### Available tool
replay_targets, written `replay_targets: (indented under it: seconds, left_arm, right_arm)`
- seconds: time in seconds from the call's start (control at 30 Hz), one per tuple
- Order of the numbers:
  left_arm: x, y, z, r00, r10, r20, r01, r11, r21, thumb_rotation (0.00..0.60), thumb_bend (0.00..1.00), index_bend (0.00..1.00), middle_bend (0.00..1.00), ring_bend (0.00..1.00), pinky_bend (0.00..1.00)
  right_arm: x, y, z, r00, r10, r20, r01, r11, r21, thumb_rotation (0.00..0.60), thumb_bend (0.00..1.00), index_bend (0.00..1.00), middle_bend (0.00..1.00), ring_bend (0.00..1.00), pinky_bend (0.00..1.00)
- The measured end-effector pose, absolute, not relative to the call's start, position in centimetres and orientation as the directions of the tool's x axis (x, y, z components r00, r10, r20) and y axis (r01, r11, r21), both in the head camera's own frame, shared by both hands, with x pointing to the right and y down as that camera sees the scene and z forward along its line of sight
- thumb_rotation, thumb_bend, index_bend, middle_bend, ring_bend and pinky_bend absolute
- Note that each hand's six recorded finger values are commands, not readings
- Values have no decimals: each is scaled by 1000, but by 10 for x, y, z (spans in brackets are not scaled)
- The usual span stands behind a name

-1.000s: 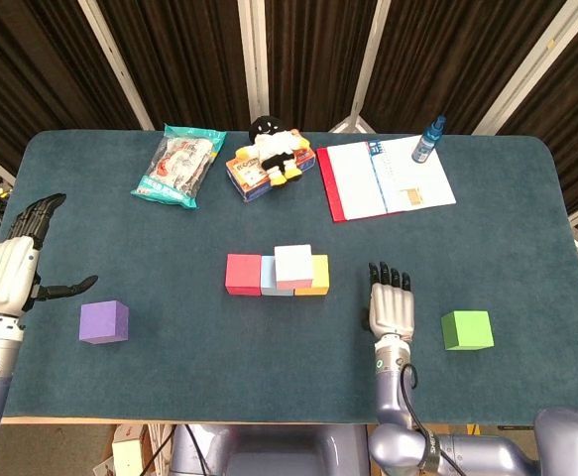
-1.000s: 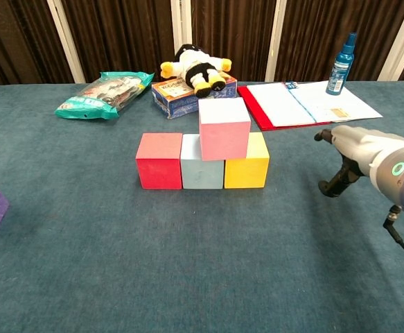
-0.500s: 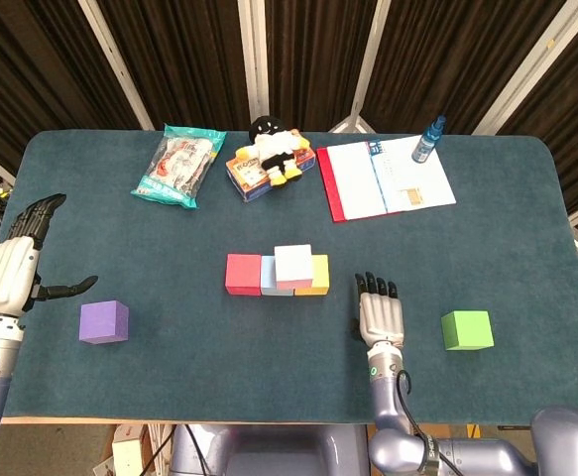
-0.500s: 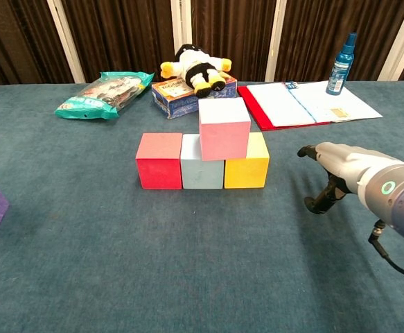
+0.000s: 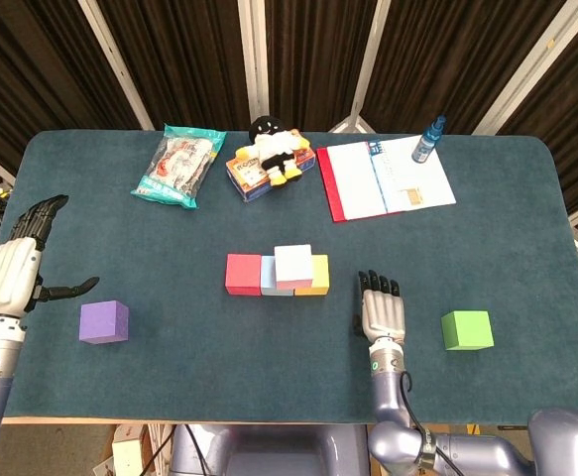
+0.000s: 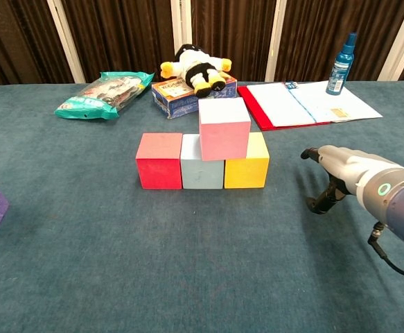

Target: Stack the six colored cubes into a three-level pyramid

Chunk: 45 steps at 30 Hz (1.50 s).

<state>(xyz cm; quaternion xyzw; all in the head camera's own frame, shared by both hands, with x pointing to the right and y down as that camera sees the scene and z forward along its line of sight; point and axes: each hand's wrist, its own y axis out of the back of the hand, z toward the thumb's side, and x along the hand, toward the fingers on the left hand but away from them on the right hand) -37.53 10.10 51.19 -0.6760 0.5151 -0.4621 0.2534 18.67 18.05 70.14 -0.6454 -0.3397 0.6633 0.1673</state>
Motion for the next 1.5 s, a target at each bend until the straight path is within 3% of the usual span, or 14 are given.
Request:
replay_targets:
  seconds: [1.5]
  left_arm:
    - [-377,100,513,37,-929,367,-464,-342,-817,600,48,0,47,0,0]
  right_arm:
    - [150,181,707,-5,669,-743,251,-719,-648,600,473,0,36,0,0]
